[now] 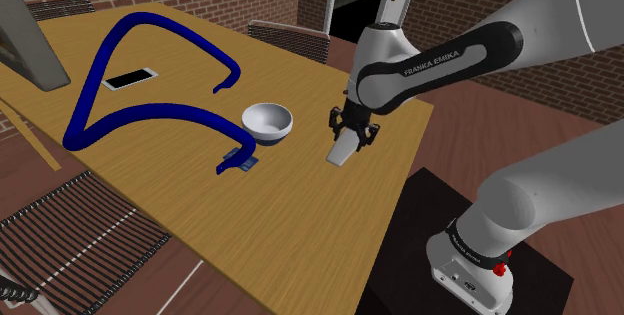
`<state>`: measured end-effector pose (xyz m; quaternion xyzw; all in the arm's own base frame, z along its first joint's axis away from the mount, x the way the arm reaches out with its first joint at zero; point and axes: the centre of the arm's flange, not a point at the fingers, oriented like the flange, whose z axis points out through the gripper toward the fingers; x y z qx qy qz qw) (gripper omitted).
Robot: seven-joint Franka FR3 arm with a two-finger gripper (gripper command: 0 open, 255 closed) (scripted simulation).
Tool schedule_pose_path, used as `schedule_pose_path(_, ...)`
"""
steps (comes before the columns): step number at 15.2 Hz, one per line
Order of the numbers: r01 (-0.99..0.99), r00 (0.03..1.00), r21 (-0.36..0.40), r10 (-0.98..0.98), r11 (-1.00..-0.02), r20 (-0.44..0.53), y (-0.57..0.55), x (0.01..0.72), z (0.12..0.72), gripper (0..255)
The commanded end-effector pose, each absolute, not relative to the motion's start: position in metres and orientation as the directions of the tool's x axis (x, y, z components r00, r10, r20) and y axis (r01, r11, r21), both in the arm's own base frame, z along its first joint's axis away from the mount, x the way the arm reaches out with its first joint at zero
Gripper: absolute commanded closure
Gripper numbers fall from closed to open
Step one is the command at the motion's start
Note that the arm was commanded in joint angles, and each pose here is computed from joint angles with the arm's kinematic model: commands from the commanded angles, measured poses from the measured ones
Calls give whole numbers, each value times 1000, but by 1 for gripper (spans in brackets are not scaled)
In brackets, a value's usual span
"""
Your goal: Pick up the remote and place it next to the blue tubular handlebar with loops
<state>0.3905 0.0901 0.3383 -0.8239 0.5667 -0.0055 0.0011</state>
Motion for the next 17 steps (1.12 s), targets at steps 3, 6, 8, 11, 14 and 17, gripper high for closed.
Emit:
schedule_pose_path(3,-934,358,-8,-934,-358,8,90,391,359,255)
schedule_pose_path(6,-934,358,-8,-934,-358,8,90,391,375,255)
schedule_pose_path(8,-934,358,-8,-934,-358,8,90,391,386,255)
schedule_pose_path(11,-934,358,-8,-934,-358,8,90,391,401,255)
schedule_pose_path(14,-934,358,-8,-934,-358,8,90,391,417,255)
schedule_pose_path(17,-934,358,-8,-934,-358,8,90,391,433,255)
